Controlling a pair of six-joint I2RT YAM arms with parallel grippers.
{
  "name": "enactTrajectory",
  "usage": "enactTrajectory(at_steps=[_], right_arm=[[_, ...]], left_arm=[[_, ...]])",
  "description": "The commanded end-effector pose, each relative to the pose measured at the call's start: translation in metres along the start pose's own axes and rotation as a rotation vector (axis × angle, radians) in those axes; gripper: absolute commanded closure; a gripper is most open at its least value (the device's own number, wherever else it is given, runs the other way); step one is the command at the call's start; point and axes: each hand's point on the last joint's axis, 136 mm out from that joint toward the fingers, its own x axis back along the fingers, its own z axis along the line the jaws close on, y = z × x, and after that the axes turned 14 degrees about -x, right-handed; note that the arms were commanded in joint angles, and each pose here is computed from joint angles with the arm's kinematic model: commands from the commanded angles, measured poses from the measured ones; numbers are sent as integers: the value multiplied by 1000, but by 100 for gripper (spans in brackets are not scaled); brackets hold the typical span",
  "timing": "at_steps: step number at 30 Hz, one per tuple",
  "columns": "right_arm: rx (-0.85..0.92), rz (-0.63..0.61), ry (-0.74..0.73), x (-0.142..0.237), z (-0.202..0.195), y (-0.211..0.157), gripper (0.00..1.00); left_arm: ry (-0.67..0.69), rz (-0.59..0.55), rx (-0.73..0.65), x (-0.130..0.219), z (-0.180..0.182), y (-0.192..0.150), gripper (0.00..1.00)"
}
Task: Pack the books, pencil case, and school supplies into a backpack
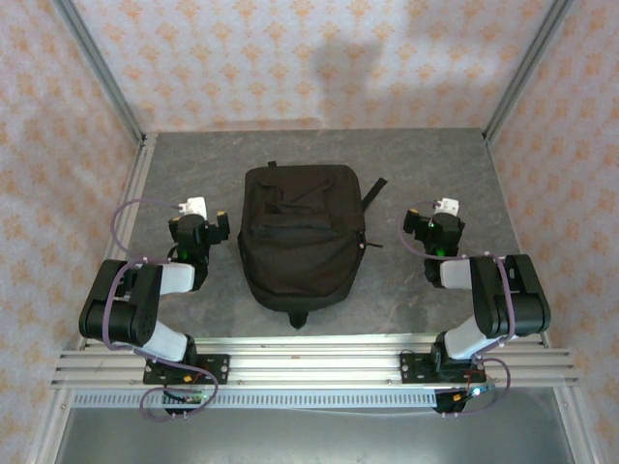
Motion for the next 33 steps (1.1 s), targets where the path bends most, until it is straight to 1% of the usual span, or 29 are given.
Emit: enactTrajectory(at_steps=[1,33], right_arm=[[-1,-30,-6,0,1,10,1],[-1,-29,-6,-1,0,10,1]], left_arm=[[35,-20,7,-1,4,11,0],[5,-18,-9,-2,-1,12,0]])
